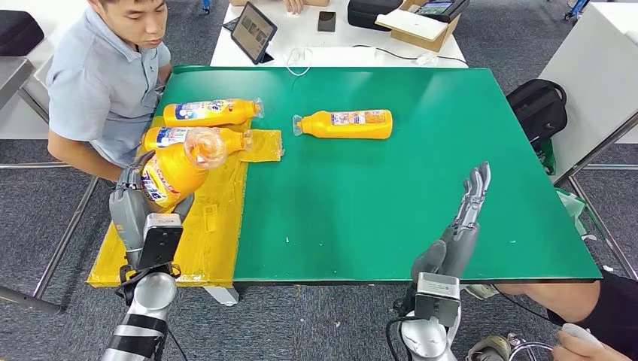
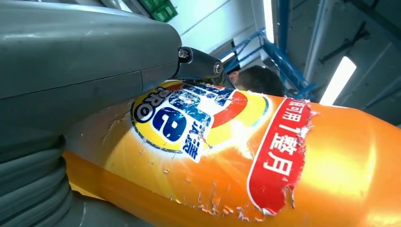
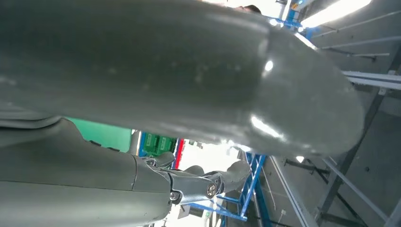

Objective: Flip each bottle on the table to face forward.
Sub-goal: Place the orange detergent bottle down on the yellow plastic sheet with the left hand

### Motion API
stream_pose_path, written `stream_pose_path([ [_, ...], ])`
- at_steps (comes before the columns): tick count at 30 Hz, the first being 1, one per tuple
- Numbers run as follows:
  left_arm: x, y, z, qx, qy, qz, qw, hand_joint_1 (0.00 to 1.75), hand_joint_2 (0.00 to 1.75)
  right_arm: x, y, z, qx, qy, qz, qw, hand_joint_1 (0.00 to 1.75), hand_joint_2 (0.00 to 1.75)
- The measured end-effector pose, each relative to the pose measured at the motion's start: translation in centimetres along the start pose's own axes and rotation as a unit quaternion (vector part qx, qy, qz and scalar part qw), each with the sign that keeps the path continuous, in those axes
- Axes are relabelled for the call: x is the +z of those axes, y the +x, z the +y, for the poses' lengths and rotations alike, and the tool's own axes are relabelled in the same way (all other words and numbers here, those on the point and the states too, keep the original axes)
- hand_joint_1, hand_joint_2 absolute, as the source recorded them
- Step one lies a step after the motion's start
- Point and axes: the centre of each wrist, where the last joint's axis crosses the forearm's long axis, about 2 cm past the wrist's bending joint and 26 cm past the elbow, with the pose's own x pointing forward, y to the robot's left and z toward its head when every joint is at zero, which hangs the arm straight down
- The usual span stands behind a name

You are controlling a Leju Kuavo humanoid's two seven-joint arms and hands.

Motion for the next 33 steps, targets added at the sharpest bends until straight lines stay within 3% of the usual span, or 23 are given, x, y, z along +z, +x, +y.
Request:
stream_pose_path([
  [7, -0.1, -0.8, -0.1, -0.038, -0.02, -0.006, 0.999, 1.61, 1.75, -0.2, 0.0, -0.1, -0.003, -0.013, 0.005, 1.0, 0.0, 0.0],
  [9, -0.5, -1.4, -0.4, -0.092, -0.052, -0.022, 0.994, 1.55, 1.75, -0.2, -0.1, -0.1, -0.011, -0.019, 0.015, 1.0, 0.0, 0.0],
  [13, -1.1, -3.4, -1.9, -0.191, -0.165, -0.02, 0.967, 1.62, 1.75, -0.3, -0.3, 0.1, -0.022, -0.023, 0.025, 0.999, 0.0, 0.0],
  [17, -0.2, -5.4, -3.3, -0.208, -0.277, 0.015, 0.938, 1.25, 1.75, -0.2, -0.7, 0.4, -0.033, -0.024, 0.037, 0.998, 0.0, 0.0],
  [18, 0.1, -5.8, -3.6, -0.209, -0.303, 0.027, 0.93, 1.24, 1.75, -0.1, -0.8, 0.5, -0.034, -0.022, 0.04, 0.998, 0.0, 0.0],
  [21, 1.2, -6.6, -4.1, -0.218, -0.368, 0.052, 0.902, 1.44, 1.75, 0.1, -1.1, 0.7, -0.035, -0.014, 0.046, 0.998, 0.0, 0.0],
  [25, 1.9, -7.1, -4.4, -0.227, -0.41, 0.062, 0.881, 1.41, 1.75, 0.4, -1.5, 0.8, -0.035, -0.007, 0.054, 0.998, 0.0, 0.0],
  [27, 1.8, -7.3, -4.5, -0.225, -0.419, 0.068, 0.877, 1.13, 1.75, 0.5, -1.6, 1.0, -0.039, -0.003, 0.058, 0.998, 0.0, 0.0],
  [30, 1.8, -7.5, -4.6, -0.213, -0.428, 0.078, 0.875, 0.43, 1.75, 0.7, -1.7, 1.2, -0.043, 0.004, 0.062, 0.997, 0.0, 0.0],
  [32, 1.8, -7.6, -4.5, -0.199, -0.432, 0.085, 0.876, 0.12, 0.87, 0.8, -1.9, 1.3, -0.044, 0.01, 0.064, 0.997, 0.0, 0.0],
  [33, 1.9, -7.6, -4.5, -0.191, -0.433, 0.088, 0.876, 0.06, 0.44, 0.9, -1.9, 1.4, -0.044, 0.013, 0.066, 0.997, 0.0, 0.0],
])
